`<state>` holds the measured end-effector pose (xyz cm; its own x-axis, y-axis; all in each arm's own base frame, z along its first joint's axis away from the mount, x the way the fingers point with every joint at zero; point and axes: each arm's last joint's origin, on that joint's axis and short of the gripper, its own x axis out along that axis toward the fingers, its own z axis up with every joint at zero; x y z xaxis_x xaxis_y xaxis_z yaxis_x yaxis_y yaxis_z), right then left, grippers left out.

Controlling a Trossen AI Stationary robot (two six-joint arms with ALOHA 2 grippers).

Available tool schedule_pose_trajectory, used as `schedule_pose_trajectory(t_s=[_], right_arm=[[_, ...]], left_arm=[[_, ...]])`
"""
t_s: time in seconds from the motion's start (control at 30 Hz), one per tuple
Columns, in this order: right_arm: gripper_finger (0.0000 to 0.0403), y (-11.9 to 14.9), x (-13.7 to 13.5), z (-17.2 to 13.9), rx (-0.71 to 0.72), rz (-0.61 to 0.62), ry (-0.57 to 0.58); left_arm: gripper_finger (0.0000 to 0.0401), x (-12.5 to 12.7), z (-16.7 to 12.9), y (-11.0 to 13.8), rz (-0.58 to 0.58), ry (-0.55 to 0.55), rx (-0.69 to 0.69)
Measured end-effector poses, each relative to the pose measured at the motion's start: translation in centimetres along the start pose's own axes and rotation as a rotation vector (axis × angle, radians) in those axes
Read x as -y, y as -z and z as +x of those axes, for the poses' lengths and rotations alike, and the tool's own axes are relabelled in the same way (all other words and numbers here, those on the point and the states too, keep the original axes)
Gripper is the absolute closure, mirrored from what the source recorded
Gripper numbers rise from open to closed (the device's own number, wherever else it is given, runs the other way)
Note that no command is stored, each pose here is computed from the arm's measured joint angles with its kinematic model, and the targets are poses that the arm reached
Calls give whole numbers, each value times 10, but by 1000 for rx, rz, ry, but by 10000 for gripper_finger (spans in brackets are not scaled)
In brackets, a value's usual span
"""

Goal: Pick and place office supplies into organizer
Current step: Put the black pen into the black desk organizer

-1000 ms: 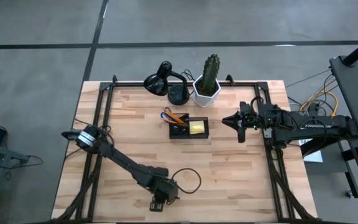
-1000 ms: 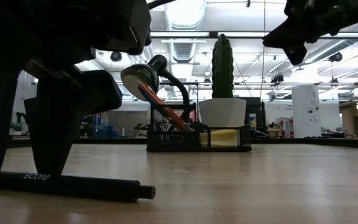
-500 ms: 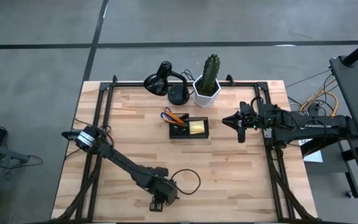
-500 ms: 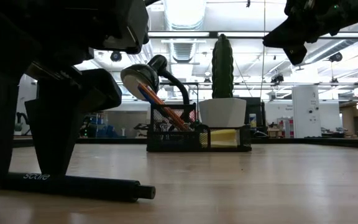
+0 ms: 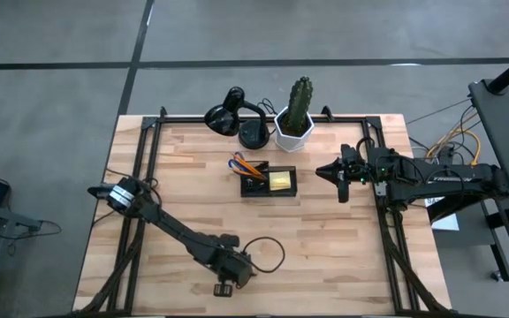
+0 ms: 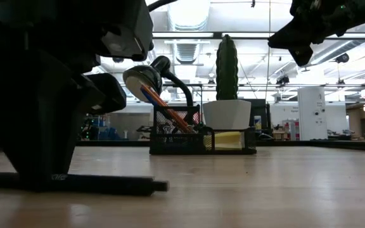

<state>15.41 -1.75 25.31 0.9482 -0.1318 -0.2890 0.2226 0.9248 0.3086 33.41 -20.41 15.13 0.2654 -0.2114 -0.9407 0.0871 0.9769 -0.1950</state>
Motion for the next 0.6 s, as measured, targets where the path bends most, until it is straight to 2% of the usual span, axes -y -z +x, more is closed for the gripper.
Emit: schedule_pose_trajectory(t_s=[0.13,0.6], right_arm=[[365,0,0,0,0,0,0],[364,0,0,0,0,0,0]], left_arm=[[390,-1,2,2,0,3,2],[388,-2,-5,4,10,21,2]])
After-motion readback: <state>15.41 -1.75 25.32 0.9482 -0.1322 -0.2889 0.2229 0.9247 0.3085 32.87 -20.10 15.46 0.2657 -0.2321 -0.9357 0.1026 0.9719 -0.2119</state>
